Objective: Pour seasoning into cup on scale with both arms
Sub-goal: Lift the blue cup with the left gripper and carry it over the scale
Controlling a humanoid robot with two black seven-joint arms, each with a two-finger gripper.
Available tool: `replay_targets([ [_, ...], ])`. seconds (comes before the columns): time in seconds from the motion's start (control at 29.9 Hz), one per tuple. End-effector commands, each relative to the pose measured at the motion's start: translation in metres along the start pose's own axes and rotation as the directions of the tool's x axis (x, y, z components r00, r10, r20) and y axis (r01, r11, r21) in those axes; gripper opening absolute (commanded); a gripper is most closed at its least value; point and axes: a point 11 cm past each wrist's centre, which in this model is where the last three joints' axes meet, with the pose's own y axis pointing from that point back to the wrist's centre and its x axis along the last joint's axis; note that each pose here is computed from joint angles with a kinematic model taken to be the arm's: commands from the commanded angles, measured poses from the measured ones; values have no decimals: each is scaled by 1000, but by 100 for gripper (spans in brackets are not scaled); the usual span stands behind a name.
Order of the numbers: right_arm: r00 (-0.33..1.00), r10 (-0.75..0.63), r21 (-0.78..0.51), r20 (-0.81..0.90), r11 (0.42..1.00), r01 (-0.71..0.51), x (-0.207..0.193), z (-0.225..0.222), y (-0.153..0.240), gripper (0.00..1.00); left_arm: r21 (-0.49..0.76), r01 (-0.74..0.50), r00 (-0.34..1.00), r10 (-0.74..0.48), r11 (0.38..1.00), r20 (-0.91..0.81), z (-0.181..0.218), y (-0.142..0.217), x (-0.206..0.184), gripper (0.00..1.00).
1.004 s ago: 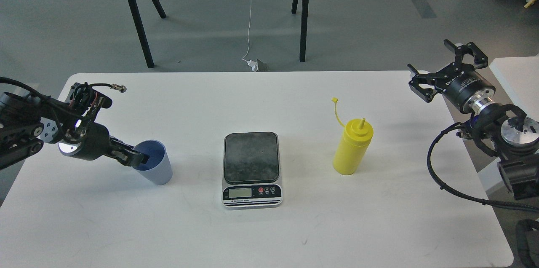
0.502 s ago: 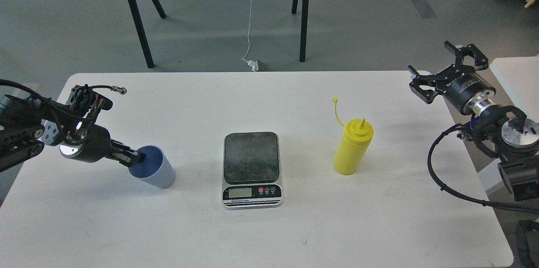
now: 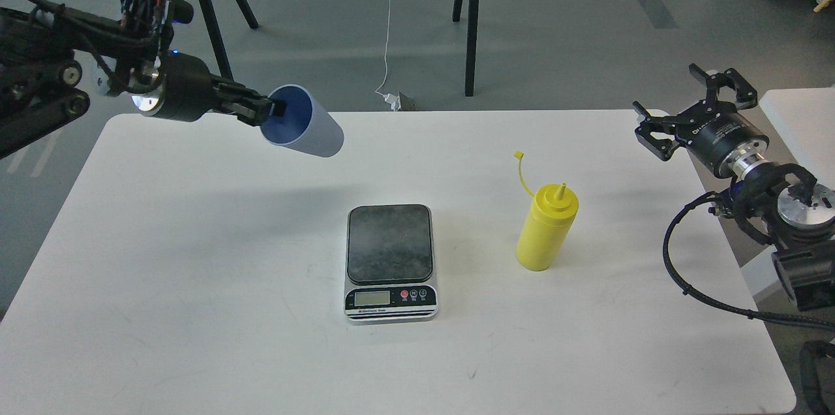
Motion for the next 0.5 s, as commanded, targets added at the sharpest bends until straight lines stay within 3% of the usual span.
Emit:
replay_targets([
  [0.0, 1000, 2, 0, -3, 1000, -2, 1, 0, 1, 100, -83, 22, 999, -18, 996, 51, 33, -30, 10, 1],
  [0.47, 999, 40, 10, 8, 999, -41, 13, -1, 5, 100, -189, 146, 989, -140, 971, 43, 66, -85, -46, 1],
])
